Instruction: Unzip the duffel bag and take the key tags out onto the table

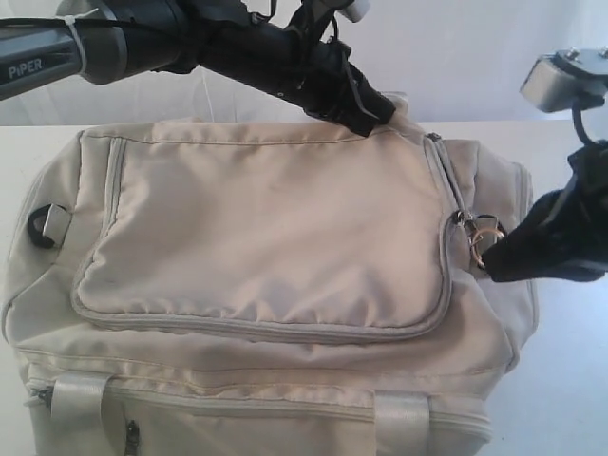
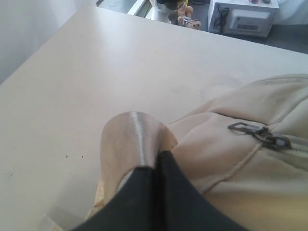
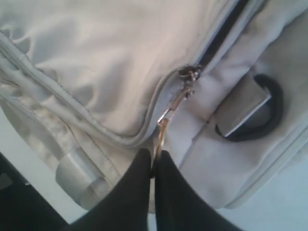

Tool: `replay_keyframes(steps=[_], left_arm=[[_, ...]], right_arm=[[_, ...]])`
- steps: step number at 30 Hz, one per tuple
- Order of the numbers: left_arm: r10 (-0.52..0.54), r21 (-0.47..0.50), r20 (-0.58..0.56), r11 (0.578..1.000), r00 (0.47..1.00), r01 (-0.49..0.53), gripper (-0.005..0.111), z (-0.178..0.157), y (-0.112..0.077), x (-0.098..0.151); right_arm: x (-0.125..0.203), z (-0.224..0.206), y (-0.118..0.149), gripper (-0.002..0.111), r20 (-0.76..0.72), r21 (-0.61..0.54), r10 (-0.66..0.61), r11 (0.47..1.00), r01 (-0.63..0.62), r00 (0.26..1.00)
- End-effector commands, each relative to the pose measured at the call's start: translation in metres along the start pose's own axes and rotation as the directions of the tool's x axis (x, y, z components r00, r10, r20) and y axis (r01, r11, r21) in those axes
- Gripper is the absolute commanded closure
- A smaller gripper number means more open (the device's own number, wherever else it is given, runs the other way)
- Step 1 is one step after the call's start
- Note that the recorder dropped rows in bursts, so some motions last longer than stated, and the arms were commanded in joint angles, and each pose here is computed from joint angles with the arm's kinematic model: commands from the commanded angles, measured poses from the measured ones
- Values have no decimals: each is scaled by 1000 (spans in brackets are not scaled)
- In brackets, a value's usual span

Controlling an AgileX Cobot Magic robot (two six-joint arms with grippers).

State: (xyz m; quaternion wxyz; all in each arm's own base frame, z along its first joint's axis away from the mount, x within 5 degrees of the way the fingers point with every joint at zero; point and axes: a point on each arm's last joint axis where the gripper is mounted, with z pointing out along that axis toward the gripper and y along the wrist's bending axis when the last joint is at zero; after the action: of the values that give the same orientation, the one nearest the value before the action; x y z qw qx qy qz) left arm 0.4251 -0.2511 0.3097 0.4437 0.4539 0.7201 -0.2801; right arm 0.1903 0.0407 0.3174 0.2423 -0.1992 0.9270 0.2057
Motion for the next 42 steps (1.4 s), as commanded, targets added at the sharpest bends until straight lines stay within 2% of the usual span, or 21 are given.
replay_keyframes(steps=[1, 8, 13, 16, 24, 27, 32, 36, 42], left_arm=[[-32, -115, 110, 992, 993, 45, 107, -16, 9, -21], [5, -189, 86, 982, 996, 11, 107, -17, 15, -19], [-50, -214, 84, 975, 995, 67, 107, -23, 25, -15], [-71, -189, 59, 979, 996, 80, 107, -29, 30, -9], [-212, -162, 28, 963, 977, 214, 107, -40, 40, 1], [-272, -175, 34, 946, 962, 273, 107, -45, 47, 4], [-320, -187, 36, 929, 947, 321, 107, -53, 56, 9], [-325, -189, 28, 927, 945, 324, 107, -56, 59, 12], [-322, -194, 12, 928, 946, 319, 107, -57, 60, 14]], right_arm=[[29, 1, 17, 108, -55, -114, 10, 993, -16, 998], [51, 6, 26, 108, -50, -156, 41, 987, -49, 998], [56, 7, 30, 108, -33, -183, 46, 982, -52, 998], [53, 3, 32, 108, -5, -185, 19, 982, -19, 1000], [15, -15, 29, 108, 298, -107, 69, 994, -38, 952], [5, -22, 28, 108, 347, -79, 55, 996, -29, 936], [8, -18, 31, 108, 276, -142, 63, 990, -25, 959], [14, -16, 36, 108, 189, -205, 56, 979, -16, 980], [17, -15, 39, 108, 157, -230, 48, 973, -11, 986]])
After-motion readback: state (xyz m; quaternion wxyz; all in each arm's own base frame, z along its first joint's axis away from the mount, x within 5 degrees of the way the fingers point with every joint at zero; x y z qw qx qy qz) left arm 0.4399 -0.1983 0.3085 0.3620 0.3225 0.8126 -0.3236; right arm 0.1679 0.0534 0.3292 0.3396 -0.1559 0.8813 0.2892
